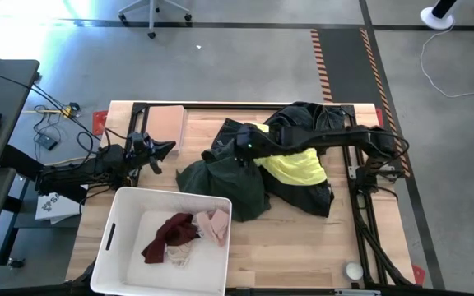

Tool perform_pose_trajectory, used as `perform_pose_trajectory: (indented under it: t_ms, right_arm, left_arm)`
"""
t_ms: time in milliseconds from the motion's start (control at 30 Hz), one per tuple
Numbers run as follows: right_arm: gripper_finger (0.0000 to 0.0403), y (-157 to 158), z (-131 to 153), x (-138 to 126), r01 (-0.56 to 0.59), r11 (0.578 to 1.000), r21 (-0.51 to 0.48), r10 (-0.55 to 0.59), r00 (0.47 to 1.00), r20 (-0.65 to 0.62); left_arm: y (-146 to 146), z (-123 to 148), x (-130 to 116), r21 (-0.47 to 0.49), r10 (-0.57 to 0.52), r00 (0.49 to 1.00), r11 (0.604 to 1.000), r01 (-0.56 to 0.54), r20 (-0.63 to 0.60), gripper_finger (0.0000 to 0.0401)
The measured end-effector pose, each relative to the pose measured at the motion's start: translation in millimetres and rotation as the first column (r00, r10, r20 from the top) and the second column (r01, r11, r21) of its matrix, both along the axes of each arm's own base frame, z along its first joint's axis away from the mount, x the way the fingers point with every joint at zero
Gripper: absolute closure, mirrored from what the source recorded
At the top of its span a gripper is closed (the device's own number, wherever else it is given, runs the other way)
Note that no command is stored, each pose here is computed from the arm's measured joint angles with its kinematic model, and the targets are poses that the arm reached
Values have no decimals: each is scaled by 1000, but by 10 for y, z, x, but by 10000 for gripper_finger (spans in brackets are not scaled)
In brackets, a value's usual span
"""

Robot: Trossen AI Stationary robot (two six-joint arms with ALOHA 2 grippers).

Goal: Sort clothes
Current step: Put the green shirt into the white bin

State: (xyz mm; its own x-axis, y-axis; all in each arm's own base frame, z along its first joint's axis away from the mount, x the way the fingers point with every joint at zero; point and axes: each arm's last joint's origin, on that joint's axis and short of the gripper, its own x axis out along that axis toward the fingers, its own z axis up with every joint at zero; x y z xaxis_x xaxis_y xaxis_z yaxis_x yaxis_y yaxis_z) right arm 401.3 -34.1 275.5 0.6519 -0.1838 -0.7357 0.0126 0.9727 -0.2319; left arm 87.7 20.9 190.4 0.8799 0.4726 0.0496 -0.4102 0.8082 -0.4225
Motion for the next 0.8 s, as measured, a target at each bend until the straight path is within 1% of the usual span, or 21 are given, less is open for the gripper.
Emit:
perform_pose_trajectory:
  t_ms: [200,300,367,467,633,733,800]
  right_arm:
    - [98,-26,82,56,-62,996,-58,63,998,16]
    - [65,-55,80,57,-90,996,-28,90,996,23]
    - [54,-92,34,82,-110,994,6,109,994,22]
    - [49,-164,-108,134,-119,992,34,119,993,-10]
    - [57,-284,-370,211,-133,991,23,135,987,-83]
    - [88,-310,-499,245,-144,989,22,145,982,-118]
    - [123,-308,-550,262,-155,988,26,157,979,-128]
  left_arm:
    - [0,-2,0,0,0,1000,1000,0,-2,396]
    - [0,-2,0,0,0,1000,1000,0,-2,396]
    - [0,-2,0,0,0,1000,1000,0,-2,396]
    - [0,-1,0,0,1,1000,1000,-1,-1,396]
    - [0,-1,0,0,1,1000,1000,-1,-1,396]
    - [0,-1,0,0,0,1000,1000,0,-1,396]
    - [0,-1,0,0,0,1000,1000,0,-1,396]
